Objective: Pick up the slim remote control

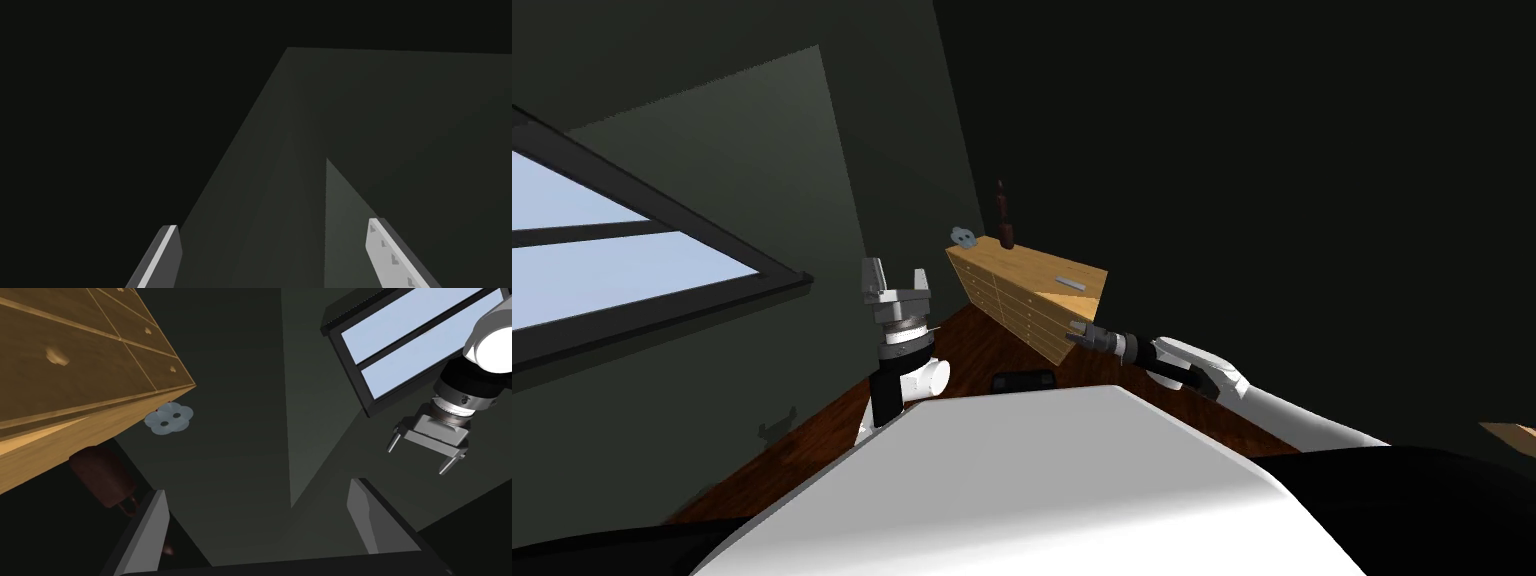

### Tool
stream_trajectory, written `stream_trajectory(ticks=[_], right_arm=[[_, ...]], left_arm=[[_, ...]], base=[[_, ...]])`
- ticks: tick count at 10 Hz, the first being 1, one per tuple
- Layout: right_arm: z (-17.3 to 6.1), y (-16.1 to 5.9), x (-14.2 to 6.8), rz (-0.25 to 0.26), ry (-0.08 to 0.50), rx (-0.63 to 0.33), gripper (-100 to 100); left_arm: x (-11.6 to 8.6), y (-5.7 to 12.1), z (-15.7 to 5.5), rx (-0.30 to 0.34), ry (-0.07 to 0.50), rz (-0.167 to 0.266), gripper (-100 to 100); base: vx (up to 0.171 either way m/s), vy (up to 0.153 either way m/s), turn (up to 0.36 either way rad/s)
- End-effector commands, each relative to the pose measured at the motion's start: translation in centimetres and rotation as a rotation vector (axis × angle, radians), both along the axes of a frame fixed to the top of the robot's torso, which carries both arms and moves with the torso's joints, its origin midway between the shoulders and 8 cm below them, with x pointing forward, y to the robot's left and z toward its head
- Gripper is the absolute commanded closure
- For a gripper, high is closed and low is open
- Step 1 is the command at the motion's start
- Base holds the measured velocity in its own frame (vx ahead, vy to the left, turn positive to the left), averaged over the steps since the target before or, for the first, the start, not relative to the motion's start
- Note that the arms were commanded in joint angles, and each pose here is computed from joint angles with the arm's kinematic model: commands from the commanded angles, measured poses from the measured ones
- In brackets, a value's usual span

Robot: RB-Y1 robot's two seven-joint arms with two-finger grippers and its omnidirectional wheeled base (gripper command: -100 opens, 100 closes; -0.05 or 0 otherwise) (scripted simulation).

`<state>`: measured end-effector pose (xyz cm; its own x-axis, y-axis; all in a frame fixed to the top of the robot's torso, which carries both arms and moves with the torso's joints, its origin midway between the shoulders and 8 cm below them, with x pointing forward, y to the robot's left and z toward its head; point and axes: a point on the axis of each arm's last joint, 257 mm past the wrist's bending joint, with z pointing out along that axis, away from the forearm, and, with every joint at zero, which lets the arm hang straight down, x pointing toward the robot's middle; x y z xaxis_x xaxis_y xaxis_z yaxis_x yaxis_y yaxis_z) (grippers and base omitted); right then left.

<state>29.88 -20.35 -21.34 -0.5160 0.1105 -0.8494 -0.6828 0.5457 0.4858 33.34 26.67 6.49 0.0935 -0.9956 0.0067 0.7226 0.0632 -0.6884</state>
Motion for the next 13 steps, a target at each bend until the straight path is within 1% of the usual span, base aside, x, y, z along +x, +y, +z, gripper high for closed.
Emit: stream_trajectory(ticks=[1,2,3,4,5,6,7,8,9,10,11,12,13], right_arm=[[-2.0,-1.7,-0.3,0.015,0.045,-0.065,-100],[-2.3,-2.6,-0.4,0.022,0.052,-0.101,-100],[-3.7,-4.0,-0.7,0.033,0.085,-0.149,-100],[-4.1,-5.2,-0.7,0.032,0.093,-0.188,-100],[-4.1,-5.2,-0.7,0.032,0.093,-0.188,-100],[-5.0,-6.8,-1.1,0.052,0.122,-0.247,-100],[-5.5,-8.2,-0.8,0.036,0.132,-0.276,-100],[-6.7,-10.4,-1.0,0.031,0.165,-0.327,-100],[-6.6,-11.5,-1.0,0.033,0.169,-0.362,-100],[-7.0,-13.3,-1.3,0.044,0.195,-0.417,-100],[-7.4,-15.0,-1.1,0.024,0.205,-0.447,-100],[-7.6,-17.1,-1.5,0.029,0.234,-0.504,-100],[-7.8,-18.5,-1.3,0.01,0.241,-0.528,-100]], left_arm=[[0.0,0.0,0.0,0.0,0.0,0.0,0],[0.0,0.0,0.0,0.0,0.0,0.0,0],[0.0,0.0,0.0,0.0,0.0,0.0,0],[0.0,0.0,0.0,0.0,0.0,0.0,0],[0.0,0.0,0.0,0.0,0.0,0.0,0],[0.0,0.0,0.0,0.0,0.0,0.0,0],[0.0,0.0,0.0,0.0,0.0,0.0,0],[0.0,0.0,0.0,0.0,0.0,0.0,0],[0.0,0.0,0.0,0.0,0.0,0.0,0],[0.0,0.0,0.0,0.0,0.0,0.0,0],[0.0,0.0,0.0,0.0,0.0,0.0,0],[0.0,0.0,0.0,0.0,0.0,0.0,0],[0.0,0.0,0.0,0.0,0.0,0.0,0]], base=[[0.012,0.031,0.332],[0.017,0.022,0.151],[0.029,0.034,0.273],[0.026,0.022,0.176],[0.01,0.006,-0.021],[0.016,0.026,0.269],[0.021,0.019,0.186],[0.038,0.034,0.3],[0.039,0.031,0.145],[0.041,0.038,0.256],[0.039,0.027,0.17],[0.046,0.044,0.309],[0.047,0.028,0.134]])
